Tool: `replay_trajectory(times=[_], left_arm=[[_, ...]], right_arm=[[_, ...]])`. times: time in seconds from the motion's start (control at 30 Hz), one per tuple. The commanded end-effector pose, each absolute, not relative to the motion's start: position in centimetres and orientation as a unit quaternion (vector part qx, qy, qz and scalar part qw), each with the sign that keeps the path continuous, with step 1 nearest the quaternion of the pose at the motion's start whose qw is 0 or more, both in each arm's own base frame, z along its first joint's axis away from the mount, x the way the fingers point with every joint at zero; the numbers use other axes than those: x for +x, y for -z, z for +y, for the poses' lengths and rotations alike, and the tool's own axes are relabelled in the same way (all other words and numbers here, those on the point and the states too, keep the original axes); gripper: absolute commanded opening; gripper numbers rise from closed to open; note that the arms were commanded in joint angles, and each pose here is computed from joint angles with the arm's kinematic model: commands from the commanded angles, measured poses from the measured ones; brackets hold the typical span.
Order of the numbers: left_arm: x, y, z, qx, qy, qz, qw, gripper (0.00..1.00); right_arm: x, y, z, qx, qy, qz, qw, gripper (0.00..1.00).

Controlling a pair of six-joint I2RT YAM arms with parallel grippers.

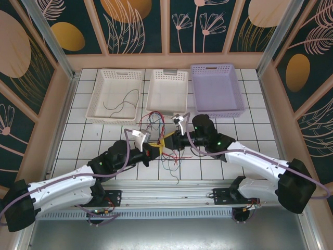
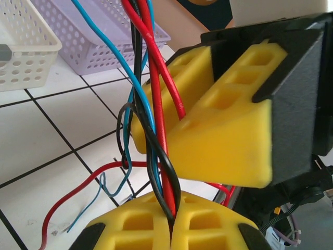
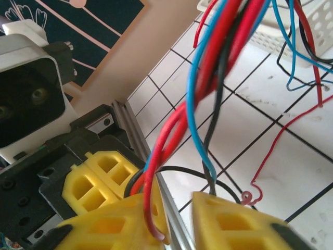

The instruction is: Untangle the cables

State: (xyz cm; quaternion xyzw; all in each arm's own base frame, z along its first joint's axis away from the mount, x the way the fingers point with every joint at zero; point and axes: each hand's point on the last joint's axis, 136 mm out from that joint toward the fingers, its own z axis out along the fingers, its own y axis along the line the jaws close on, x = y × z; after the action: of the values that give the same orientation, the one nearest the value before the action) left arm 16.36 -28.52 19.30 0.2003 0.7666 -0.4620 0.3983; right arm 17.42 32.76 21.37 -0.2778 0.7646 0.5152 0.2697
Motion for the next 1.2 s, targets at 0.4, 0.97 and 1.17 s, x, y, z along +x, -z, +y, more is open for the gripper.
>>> replay_trajectory(times=[0.4, 0.97, 1.17], left_arm=[[17.4, -21.2, -26.6, 0.173, 0.425, 0.778, 0.430, 0.00], [20.6, -24.0, -17.7, 0.021, 0.267, 0.816, 0.512, 0.00], [20.5, -25.5, -15.0, -0.016, 0.251, 0.806, 0.535, 0.00]], right_arm=[[22.2, -22.5, 25.6, -0.169, -0.437, 0.801, 0.374, 0.00], [26.0, -21.2, 13.3, 0.022, -0.359, 0.843, 0.399, 0.00], [26.6, -20.9, 9.8, 0.093, -0.334, 0.841, 0.415, 0.00]])
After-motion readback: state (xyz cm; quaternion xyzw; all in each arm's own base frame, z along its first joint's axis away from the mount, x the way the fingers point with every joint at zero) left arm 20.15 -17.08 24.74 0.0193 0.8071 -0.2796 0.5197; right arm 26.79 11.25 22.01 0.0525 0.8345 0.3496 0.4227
